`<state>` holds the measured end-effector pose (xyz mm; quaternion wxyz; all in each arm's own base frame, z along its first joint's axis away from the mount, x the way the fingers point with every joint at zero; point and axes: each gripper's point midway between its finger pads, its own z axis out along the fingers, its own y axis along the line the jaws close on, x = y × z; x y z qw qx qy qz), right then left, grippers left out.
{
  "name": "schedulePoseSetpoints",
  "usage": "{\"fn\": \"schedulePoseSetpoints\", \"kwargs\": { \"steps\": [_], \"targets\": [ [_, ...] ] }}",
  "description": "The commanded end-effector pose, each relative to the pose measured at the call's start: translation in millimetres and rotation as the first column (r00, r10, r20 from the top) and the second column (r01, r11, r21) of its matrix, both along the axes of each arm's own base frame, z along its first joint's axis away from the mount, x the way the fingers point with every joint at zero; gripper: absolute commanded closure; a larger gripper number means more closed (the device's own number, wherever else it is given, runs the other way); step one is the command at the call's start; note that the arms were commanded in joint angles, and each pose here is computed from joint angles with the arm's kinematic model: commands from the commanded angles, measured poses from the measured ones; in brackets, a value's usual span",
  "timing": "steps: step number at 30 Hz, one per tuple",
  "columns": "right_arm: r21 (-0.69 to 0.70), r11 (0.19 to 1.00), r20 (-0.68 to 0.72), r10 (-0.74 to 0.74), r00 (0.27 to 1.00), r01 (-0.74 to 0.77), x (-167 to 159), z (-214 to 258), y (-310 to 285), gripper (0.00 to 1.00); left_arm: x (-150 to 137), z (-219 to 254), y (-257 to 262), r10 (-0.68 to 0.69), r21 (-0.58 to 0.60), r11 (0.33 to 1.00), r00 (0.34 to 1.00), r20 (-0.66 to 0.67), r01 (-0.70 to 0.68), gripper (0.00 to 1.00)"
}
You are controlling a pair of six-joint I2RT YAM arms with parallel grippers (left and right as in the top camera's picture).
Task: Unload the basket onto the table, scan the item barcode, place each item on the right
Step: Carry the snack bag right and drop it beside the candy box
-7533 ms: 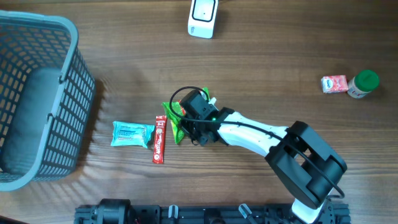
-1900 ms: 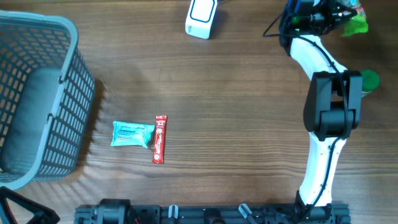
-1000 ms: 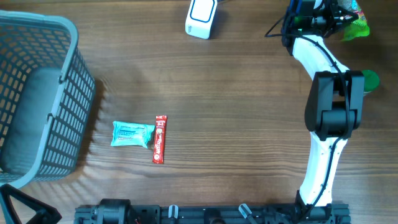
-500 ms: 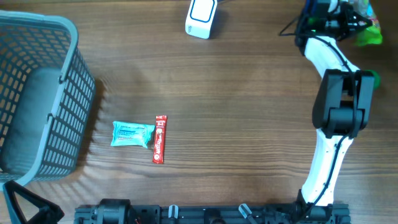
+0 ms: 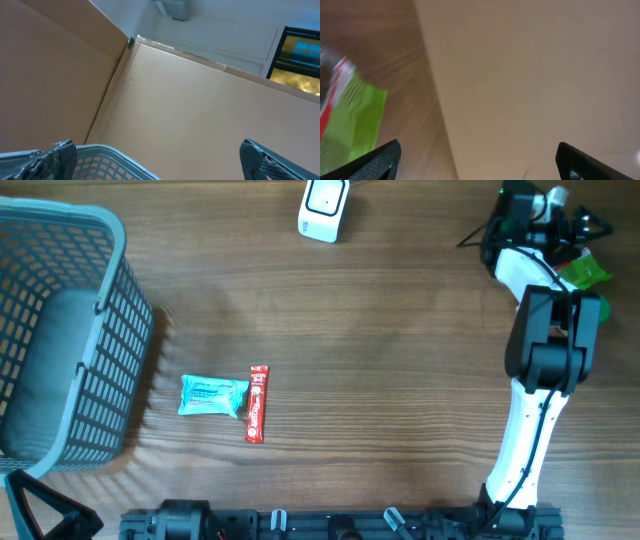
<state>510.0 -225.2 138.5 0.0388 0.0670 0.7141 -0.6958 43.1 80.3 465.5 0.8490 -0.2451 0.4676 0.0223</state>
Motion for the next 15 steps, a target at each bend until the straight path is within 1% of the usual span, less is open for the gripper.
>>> {"fn": "schedulePoseSetpoints", "kwargs": {
  "steps": [1, 4, 6, 10, 12, 13, 15],
  "targets": [
    [-0.018, 1.000, 0.013, 0.022, 1.000, -0.022, 10.6, 15.3, 19.0, 0.00, -1.8, -0.9, 1.8, 0.012, -0.009, 1.000, 1.000, 0.004, -0.012, 0.00],
    [-0.032, 0.997, 0.093, 0.074, 0.993, -0.072, 21.6, 38.3, 45.9, 0.00, -1.7, -1.0, 1.8, 0.012, -0.009, 1.000, 1.000, 0.004, -0.012, 0.00],
    [-0.038, 0.993, 0.122, 0.119, 0.985, -0.115, 27.8, 53.2, 69.6, 0.00, -1.5, -1.4, 1.8, 0.013, -0.009, 1.000, 1.000, 0.002, -0.013, 0.00],
    [-0.051, 0.980, 0.188, 0.198, 0.962, -0.192, 32.6, 85.0, 113.6, 0.00, 3.0, -9.5, 1.6, 0.013, -0.006, 1.000, 0.999, -0.040, -0.013, 0.00],
    [-0.061, 0.972, 0.251, 0.236, 0.939, -0.228, 29.8, 107.6, 136.0, 0.00, 6.0, -15.5, 1.4, 0.015, -0.002, 1.000, 0.997, -0.071, -0.015, 0.00],
    [-0.068, 0.965, 0.319, 0.260, 0.911, -0.252, 25.2, 126.7, 151.0, 0.00, 7.6, -19.0, 1.5, 0.019, 0.005, 1.000, 0.996, -0.091, -0.019, 0.00],
    [-0.073, 0.956, 0.381, 0.290, 0.878, -0.284, 19.1, 149.5, 169.9, 0.00, 7.7, -24.1, 5.4, 0.041, -0.004, 0.999, 0.993, -0.113, -0.042, 0.00]
  ]
}}
